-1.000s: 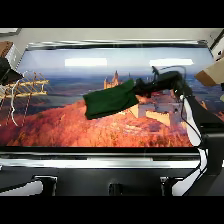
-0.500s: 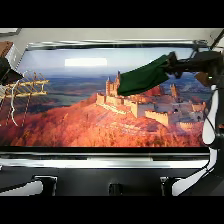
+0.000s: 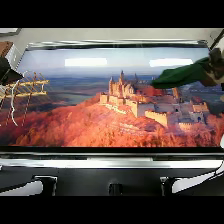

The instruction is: Fold the clothes and pants, and hang the long-sleeved shirts on hangers.

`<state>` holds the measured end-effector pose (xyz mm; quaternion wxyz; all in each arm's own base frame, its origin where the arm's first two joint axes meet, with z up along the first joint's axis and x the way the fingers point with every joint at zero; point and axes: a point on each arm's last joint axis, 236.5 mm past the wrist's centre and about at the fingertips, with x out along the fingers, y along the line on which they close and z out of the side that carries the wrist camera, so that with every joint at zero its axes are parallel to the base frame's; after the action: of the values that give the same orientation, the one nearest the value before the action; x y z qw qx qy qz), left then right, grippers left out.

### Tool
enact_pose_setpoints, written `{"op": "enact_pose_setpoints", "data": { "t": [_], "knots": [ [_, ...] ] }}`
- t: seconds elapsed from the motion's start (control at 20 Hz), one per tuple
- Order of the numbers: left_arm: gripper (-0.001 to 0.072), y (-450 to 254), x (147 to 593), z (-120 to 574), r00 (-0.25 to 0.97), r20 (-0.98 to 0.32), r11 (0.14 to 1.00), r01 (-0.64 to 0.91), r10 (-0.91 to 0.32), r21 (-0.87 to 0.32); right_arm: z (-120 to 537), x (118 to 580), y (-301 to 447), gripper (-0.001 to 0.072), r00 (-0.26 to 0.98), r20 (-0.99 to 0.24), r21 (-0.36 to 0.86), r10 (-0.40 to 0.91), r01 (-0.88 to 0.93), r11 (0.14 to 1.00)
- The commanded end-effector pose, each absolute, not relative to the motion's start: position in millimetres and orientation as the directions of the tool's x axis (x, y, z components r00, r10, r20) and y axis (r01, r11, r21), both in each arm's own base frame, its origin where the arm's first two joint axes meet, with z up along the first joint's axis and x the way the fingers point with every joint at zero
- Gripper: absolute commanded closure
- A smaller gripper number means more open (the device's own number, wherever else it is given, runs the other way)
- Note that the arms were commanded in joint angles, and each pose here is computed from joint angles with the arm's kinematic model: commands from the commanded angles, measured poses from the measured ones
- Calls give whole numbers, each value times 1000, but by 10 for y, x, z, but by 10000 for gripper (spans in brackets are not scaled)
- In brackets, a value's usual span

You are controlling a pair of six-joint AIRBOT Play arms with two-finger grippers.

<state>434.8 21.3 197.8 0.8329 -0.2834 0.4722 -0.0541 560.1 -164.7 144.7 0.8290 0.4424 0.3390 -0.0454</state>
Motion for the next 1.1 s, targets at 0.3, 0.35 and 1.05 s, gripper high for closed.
{"op": "enact_pose_setpoints", "data": {
  "t": [0.3, 0.35, 1.05],
  "knots": [
    [692, 203, 4327, 1967, 539, -760, 828, -187, -364, -529, 1166, 4631, -2684, 684, 591, -806, 518, 20, 690, 506],
    [692, 201, 4321, 1964, 537, -761, 828, -187, -365, -529, 1087, 4528, -2715, 683, 547, -837, 476, 8, 720, 505],
    [692, 182, 4273, 1940, 516, -771, 830, -186, -372, -525, -42, 2929, -2542, 684, 50, -996, 28, -70, 960, 280]
  ]
}}
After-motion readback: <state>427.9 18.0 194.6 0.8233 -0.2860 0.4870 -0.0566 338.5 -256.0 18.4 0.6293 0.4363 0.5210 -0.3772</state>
